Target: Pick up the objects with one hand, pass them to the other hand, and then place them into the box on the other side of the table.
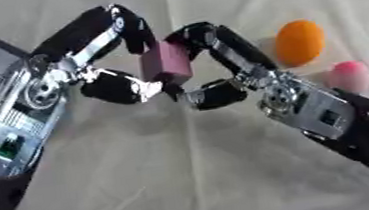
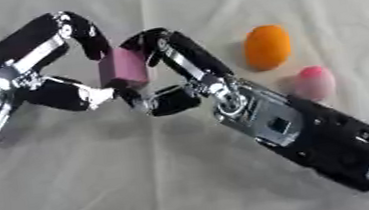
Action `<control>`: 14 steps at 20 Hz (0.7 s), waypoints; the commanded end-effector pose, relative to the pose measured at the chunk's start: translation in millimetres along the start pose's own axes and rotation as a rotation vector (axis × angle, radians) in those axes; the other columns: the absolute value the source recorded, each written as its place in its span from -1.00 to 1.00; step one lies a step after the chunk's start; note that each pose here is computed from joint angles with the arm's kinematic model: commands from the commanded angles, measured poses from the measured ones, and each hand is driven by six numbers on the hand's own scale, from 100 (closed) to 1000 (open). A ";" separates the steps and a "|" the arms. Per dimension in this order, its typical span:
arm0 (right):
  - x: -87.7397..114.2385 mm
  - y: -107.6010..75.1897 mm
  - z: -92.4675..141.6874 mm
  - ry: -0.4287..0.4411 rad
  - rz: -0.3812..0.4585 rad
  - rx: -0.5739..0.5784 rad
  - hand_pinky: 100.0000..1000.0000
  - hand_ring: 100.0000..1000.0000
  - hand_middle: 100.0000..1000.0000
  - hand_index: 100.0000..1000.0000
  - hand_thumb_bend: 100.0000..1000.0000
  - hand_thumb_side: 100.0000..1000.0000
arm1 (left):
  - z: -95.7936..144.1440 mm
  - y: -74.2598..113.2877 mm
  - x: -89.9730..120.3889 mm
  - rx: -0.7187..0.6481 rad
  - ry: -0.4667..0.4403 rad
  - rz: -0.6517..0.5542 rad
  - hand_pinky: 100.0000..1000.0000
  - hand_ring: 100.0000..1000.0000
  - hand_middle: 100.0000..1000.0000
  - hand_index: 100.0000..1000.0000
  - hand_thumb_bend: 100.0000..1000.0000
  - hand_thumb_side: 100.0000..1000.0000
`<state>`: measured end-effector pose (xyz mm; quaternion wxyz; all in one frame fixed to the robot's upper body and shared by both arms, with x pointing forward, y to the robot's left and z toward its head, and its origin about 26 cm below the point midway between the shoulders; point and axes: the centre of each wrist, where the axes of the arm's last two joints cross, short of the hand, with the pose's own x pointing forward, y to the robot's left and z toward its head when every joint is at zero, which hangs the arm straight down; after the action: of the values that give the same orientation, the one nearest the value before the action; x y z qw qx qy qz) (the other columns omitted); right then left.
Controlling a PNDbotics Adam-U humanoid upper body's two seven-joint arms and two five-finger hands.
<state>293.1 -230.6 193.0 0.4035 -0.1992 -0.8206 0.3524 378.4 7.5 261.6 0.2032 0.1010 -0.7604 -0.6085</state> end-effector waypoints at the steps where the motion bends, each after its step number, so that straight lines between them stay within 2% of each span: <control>1: 4.7 -6.6 -2.4 -0.020 0.001 -0.025 0.22 0.28 0.00 0.22 -0.86 -1.00 | -0.1 6.9 1.3 0.018 -0.005 -0.018 0.43 -0.06 -0.27 -0.23 -0.93 -1.00; 2: 4.7 -7.3 -2.6 -0.019 0.003 -0.033 0.25 0.34 0.07 0.30 -0.67 -0.91 | 0.1 7.2 1.2 0.018 -0.006 -0.020 0.42 -0.07 -0.29 -0.26 -0.90 -1.00; 3: 4.5 -8.1 -2.8 -0.018 0.007 -0.044 0.26 0.35 0.09 0.31 -0.65 -0.87 | 0.3 7.7 1.2 0.018 -0.006 -0.023 0.42 -0.08 -0.29 -0.26 -0.89 -1.00; 4: 4.4 -8.7 -2.8 -0.016 0.012 -0.056 0.29 0.40 0.15 0.37 -0.62 -0.74 | 0.6 8.2 1.1 0.017 -0.006 -0.025 0.42 -0.08 -0.30 -0.28 -0.88 -1.00; 13: 3.6 -8.5 -2.0 -0.021 0.034 -0.104 0.41 0.58 0.46 0.61 -0.59 -0.30 | 2.3 8.3 -2.0 -0.004 0.006 -0.034 0.41 -0.10 -0.33 -0.31 -0.82 -1.00; 14: 3.4 -8.6 -1.8 -0.021 0.036 -0.109 0.42 0.62 0.51 0.66 -0.58 -0.18 | 2.6 8.5 -2.4 -0.006 0.007 -0.035 0.40 -0.10 -0.33 -0.31 -0.81 -1.00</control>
<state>292.4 -231.5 189.8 0.3978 -0.2211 -0.8279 0.3278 379.0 8.4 263.8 0.2016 0.1039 -0.7605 -0.6084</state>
